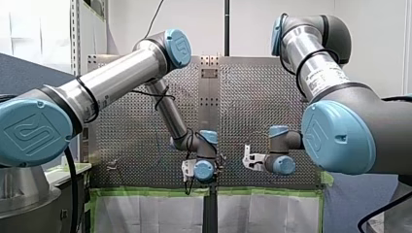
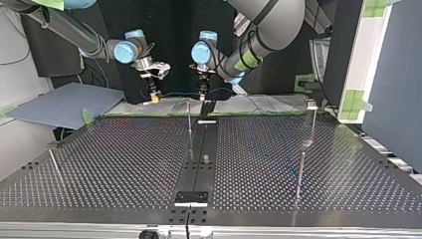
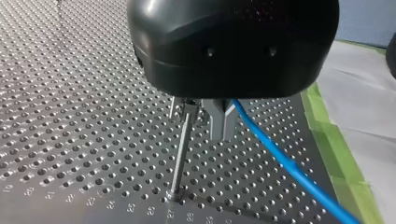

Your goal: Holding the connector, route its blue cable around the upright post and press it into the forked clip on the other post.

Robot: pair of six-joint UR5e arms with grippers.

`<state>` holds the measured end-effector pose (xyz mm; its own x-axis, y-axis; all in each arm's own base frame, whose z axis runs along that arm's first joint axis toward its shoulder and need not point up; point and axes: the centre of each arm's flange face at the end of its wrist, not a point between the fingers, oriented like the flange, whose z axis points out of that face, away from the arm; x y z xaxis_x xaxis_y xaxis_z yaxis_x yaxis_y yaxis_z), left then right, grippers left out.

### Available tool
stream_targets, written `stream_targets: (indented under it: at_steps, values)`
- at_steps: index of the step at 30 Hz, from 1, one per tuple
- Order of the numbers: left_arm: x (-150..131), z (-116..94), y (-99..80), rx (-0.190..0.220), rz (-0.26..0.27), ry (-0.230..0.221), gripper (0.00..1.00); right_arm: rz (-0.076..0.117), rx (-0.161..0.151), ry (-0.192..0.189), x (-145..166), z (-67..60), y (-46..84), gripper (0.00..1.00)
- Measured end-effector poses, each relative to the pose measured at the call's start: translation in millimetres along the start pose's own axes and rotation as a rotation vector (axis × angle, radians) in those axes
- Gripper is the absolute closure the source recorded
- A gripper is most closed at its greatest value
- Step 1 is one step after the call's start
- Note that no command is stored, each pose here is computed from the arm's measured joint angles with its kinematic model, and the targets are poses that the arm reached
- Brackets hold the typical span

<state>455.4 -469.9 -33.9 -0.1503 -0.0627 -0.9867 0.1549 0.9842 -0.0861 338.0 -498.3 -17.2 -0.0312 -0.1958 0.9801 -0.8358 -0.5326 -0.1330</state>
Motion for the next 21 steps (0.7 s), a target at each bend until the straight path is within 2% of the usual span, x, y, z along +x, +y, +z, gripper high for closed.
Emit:
stream_targets:
  at_steps: [9,21]
  values:
    - [-7.3,7.9,-7.1,0.017,-0.007,-0.007,1.00,0.003,-0.015,0.009,7.4,7.6,10.7,1.00]
    - [-13.9,17.2,-8.0,0.025,-0.012,-0.010,1.00,0.004,-0.033,0.021,11.3,10.0,22.6,1.00]
